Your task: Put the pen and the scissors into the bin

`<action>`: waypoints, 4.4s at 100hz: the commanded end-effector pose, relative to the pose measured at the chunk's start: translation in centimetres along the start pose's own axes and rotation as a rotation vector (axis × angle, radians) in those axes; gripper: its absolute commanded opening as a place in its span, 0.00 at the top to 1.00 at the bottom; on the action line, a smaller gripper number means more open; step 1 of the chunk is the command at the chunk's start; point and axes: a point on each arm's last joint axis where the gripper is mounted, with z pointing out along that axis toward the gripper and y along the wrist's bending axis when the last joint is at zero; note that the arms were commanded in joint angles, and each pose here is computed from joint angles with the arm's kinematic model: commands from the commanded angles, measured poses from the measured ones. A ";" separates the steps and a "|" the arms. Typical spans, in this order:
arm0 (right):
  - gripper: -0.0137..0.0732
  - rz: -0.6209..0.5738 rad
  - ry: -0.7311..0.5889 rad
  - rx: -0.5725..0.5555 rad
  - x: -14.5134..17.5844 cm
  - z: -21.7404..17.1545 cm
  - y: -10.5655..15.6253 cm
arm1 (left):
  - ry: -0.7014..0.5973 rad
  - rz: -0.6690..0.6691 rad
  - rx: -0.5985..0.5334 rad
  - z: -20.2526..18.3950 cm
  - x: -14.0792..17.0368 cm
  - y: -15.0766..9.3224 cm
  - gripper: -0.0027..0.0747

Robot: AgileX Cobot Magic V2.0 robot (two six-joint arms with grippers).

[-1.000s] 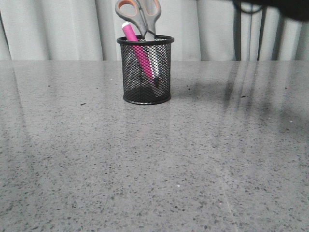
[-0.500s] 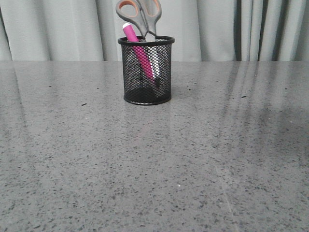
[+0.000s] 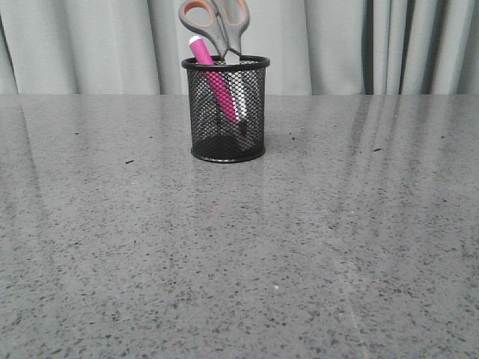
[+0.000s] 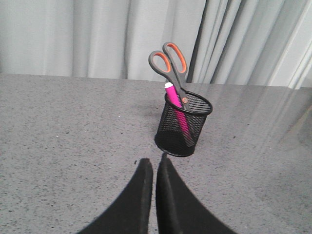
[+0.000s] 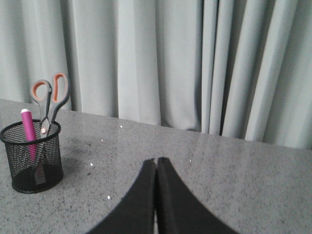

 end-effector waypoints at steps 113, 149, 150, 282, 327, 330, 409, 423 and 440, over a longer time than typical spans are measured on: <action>0.93 0.012 -0.026 -0.015 -0.5 -0.1 0.1 | -0.141 0.065 -0.099 0.1 4.6 1.5 0.99; 0.93 0.012 -0.026 -0.015 -0.5 -0.1 0.1 | -0.172 0.083 -0.330 1.0 9.9 3.7 0.99; 0.93 0.012 -0.026 -0.015 -0.5 -0.1 0.1 | -0.164 0.081 -0.335 1.0 10.0 3.8 0.99; 0.93 -0.004 0.032 -0.031 1.7 0.5 0.5 | 0.002 0.007 -0.421 1.2 12.3 4.6 0.99; 0.93 -0.027 0.171 0.004 6.7 0.3 0.5 | 0.002 0.007 -0.421 1.2 12.3 4.6 0.99; 0.93 -0.022 0.153 0.006 6.6 0.1 0.5 | 0.002 0.007 -0.421 1.2 12.3 4.6 0.99; 0.93 0.094 0.254 0.266 13.1 -1.1 0.3 | 0.002 0.009 -0.421 1.2 12.3 4.6 0.99; 0.93 0.025 0.251 0.257 13.0 -1.1 0.3 | 0.002 0.009 -0.421 1.2 12.3 4.6 0.99; 0.93 0.066 0.245 0.239 13.0 -1.1 0.5 | 0.002 0.009 -0.421 1.2 12.3 4.6 0.99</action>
